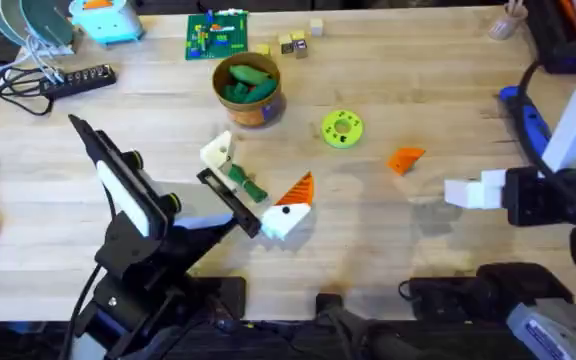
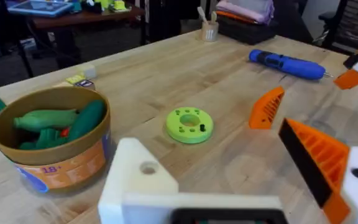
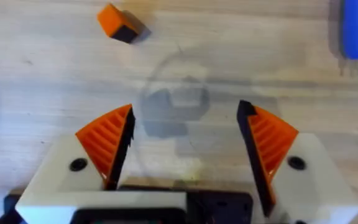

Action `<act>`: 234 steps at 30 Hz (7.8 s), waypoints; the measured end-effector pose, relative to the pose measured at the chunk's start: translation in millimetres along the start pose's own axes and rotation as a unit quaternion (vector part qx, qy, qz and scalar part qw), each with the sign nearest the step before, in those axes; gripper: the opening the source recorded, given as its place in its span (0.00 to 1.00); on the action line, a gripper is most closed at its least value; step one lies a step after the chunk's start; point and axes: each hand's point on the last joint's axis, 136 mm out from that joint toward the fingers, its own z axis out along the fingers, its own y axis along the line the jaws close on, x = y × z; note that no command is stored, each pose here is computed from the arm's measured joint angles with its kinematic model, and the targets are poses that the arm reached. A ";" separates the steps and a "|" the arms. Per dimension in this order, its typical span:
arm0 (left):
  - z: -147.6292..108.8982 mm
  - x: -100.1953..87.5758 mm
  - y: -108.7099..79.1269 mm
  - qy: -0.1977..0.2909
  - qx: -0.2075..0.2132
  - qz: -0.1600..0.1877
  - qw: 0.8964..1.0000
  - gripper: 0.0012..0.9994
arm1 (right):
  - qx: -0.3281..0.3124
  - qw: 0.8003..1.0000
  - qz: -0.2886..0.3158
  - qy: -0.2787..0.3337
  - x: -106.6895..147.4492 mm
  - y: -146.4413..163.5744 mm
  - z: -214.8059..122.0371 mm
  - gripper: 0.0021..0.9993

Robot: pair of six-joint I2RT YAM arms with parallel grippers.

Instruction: Pick up the gripper from the table and insert it into the empty holder that is missing its gripper. Then pick up a screw, insert it into the mounting hole, and use the screwdriver to tighten it. Finally, clean up the table by picking up the vegetable and placing it into the bucket.

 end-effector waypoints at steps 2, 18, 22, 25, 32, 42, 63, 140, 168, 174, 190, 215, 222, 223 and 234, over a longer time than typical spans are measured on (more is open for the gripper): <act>0.0 -0.1 0.0 0.000 0.000 0.000 1.000 0.99 | -0.011 1.000 0.000 -0.020 -9.6 3.6 -0.2 0.99; 0.0 -0.1 0.0 0.000 0.000 0.000 1.000 0.99 | -0.094 0.989 -0.110 -0.021 -25.8 37.8 11.9 0.99; 0.0 -0.1 0.0 0.000 0.000 0.000 1.000 0.99 | -0.112 0.983 -0.142 0.022 -27.2 48.9 33.6 0.99; 0.0 0.0 0.0 0.000 0.000 0.000 1.000 0.99 | -0.119 0.980 -0.154 0.039 -31.8 54.5 49.4 0.99; 0.0 0.0 0.0 0.000 0.000 0.000 1.000 0.99 | -0.121 0.978 -0.159 0.053 -44.2 58.3 77.8 0.99; 0.0 0.0 0.0 0.000 0.000 0.000 1.000 0.99 | -0.123 0.976 -0.166 0.072 -44.6 59.0 97.0 0.85; 0.0 -0.1 0.0 0.000 0.000 0.000 1.000 0.99 | -0.163 0.982 -0.092 0.033 -65.8 76.2 86.6 0.01; -0.3 -0.3 -9.7 0.001 0.028 -0.058 0.998 0.99 | -0.657 0.695 0.094 0.277 -98.0 312.5 34.4 0.01; -0.1 -0.4 -4.0 0.000 0.012 -0.060 0.998 0.99 | -0.654 0.703 0.069 0.270 -90.5 341.4 28.0 0.01; -0.1 0.0 0.7 0.000 -0.001 -0.062 0.998 0.99 | -0.649 0.713 0.072 0.256 -93.0 347.1 30.5 0.01; -0.1 -0.3 -7.2 0.001 0.021 -0.062 0.998 0.99 | -0.648 0.718 0.077 0.241 -100.6 343.8 33.9 0.34; -0.3 -0.3 -10.2 0.001 0.029 -0.061 0.998 0.99 | -0.640 0.760 0.085 0.071 -181.8 279.1 63.5 0.99; -0.3 -0.3 -10.3 0.002 0.030 -0.061 0.998 0.99 | -0.575 0.812 0.099 0.020 -233.2 240.8 77.3 0.99; -0.3 -0.4 -10.3 0.001 0.030 -0.061 0.998 0.99 | -0.563 0.820 0.098 0.022 -234.5 237.4 79.4 0.99; -0.3 -0.3 -10.8 0.002 0.031 -0.061 0.998 0.99 | -0.287 0.949 -0.067 0.108 -165.1 194.9 92.5 0.99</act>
